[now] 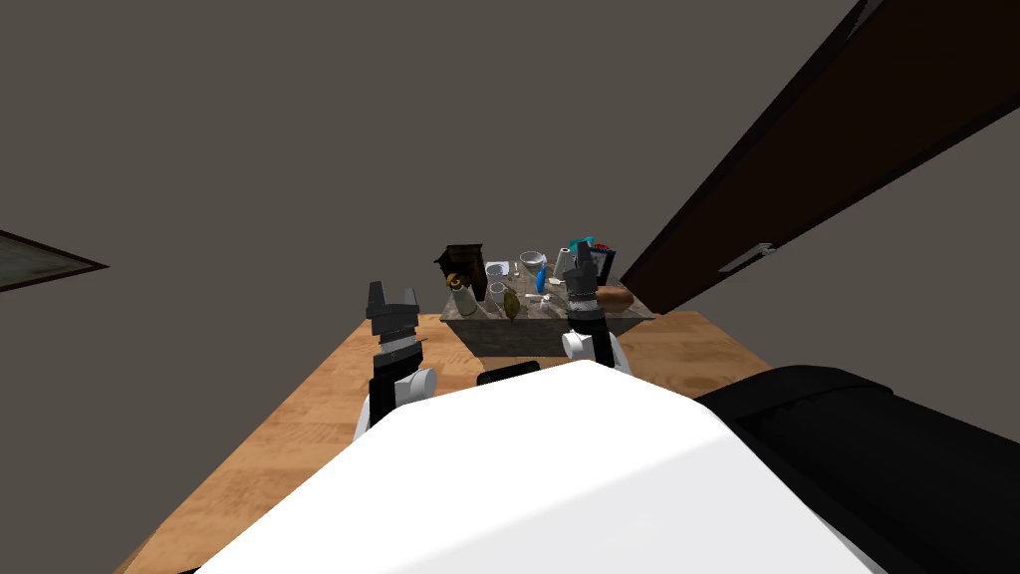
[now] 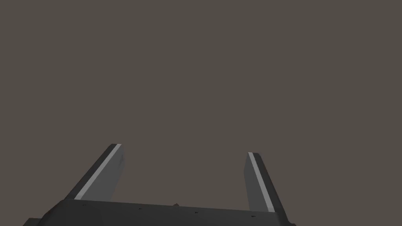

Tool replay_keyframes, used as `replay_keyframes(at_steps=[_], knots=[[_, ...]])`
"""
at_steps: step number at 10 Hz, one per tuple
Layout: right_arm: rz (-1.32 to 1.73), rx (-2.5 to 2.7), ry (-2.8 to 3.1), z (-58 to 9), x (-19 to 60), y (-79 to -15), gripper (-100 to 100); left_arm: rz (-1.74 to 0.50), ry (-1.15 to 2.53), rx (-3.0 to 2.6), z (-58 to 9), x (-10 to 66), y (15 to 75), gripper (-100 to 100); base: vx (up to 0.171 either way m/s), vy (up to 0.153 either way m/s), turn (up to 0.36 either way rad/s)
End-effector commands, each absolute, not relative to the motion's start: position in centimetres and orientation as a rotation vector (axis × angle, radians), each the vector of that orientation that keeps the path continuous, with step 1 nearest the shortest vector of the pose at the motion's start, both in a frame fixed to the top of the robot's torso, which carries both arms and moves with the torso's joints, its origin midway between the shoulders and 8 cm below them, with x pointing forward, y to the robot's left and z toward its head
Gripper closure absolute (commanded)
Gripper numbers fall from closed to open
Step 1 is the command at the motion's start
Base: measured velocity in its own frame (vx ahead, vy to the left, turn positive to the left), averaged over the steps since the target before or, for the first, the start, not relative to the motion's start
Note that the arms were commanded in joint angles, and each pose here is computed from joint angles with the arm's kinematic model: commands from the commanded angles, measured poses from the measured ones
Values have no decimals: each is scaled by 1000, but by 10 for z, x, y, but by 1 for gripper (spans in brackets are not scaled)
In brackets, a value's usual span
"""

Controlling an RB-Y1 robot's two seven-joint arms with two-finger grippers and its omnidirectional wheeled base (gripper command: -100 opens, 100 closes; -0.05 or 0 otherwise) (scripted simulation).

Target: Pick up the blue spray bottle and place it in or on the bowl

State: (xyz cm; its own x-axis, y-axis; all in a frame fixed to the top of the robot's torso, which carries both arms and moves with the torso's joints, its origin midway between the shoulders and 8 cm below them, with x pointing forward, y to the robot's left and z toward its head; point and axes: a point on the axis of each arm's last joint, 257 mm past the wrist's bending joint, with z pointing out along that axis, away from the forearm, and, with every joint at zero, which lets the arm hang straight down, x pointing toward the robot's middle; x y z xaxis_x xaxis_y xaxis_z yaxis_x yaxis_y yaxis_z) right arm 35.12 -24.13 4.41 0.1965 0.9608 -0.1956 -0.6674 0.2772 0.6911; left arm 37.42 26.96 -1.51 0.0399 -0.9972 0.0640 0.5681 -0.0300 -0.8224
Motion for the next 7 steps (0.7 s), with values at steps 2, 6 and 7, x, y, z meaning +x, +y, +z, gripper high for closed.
replay_keyframes(at_steps=[2,6,7], knots=[[1244,526,737,35,360,-242,-100,-1430,692,-814,-15,374,270,0,6,10,8],[1308,617,786,19,379,-254,-100,-1430,692,-814,-15,374,270,0,9,18,9],[1322,649,795,14,384,-259,-100,-1430,692,-814,-15,374,270,0,15,27,13]])
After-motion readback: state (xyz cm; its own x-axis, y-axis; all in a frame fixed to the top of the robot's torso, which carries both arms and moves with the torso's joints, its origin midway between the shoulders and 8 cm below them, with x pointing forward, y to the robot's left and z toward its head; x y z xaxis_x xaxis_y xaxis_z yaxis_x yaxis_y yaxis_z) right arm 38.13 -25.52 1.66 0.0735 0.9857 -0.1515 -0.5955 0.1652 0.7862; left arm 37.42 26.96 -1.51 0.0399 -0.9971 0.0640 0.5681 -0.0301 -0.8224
